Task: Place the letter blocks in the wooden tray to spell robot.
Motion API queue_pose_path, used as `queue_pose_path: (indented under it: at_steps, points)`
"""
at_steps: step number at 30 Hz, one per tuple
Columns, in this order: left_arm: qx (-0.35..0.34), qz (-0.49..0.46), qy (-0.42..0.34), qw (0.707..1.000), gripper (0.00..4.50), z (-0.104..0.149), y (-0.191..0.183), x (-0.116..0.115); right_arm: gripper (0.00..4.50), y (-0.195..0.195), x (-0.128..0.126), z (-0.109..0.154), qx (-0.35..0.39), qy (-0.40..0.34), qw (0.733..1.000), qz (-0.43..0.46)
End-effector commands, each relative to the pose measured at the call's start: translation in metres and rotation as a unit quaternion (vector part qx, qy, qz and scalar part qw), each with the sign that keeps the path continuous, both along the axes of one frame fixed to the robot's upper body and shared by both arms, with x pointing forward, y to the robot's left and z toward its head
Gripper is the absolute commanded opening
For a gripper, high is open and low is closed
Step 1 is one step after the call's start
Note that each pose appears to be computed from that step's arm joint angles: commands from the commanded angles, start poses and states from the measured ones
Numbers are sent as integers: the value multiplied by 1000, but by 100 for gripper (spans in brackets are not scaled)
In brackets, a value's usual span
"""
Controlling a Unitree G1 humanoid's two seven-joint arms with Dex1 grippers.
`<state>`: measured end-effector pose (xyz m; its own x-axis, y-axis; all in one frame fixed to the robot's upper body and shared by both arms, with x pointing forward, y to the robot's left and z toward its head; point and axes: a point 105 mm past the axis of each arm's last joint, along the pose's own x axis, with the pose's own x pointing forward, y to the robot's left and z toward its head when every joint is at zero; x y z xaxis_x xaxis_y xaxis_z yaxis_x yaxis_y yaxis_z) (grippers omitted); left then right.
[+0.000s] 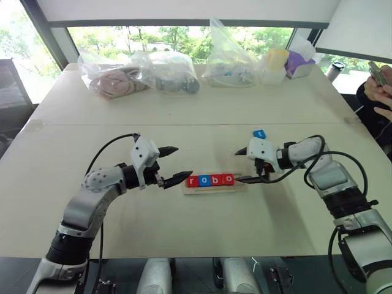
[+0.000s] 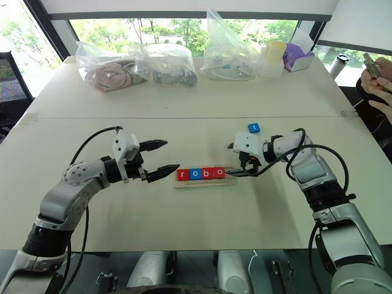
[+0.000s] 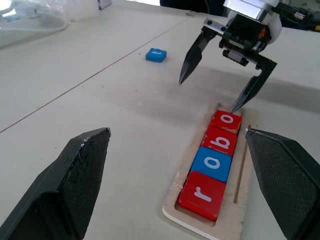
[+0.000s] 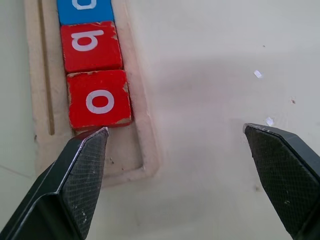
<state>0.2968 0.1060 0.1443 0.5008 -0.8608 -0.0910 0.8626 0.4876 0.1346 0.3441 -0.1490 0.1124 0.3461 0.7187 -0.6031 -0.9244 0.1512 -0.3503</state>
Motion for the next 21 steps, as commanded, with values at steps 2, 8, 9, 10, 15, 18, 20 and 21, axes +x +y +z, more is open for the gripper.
queue_pose_path:
  at_steps: [2, 8, 9, 10, 15, 18, 20, 21]
  points:
    - [-3, -2, -20, 1000, 450, 9, 1, -3, 444, 10, -1, 12, 12, -22, 1000, 15]
    - [-3, -2, -19, 1000, 450, 9, 0, -3, 444, 0, 3, 20, 5, -37, 999, 0]
    - [-4, -2, -19, 1000, 450, 9, 0, -3, 444, -7, 6, 26, 7, -44, 999, -14]
    - [-4, -2, -19, 1000, 450, 9, 0, -3, 444, -11, 7, 30, 10, -48, 999, -23]
    - [-5, -2, -20, 1000, 450, 9, -1, -2, 444, -24, 26, 53, 80, -69, 988, -112]
    - [-6, -4, -20, 1000, 450, 8, -2, -1, 444, -37, 55, 60, 114, -112, 960, -231]
    - [-6, -4, -21, 1000, 450, 8, -2, 0, 444, -48, 69, 55, 123, -123, 934, -313]
    - [-6, -4, -22, 1000, 450, 8, -3, 0, 444, -54, 75, 51, 128, -120, 919, -354]
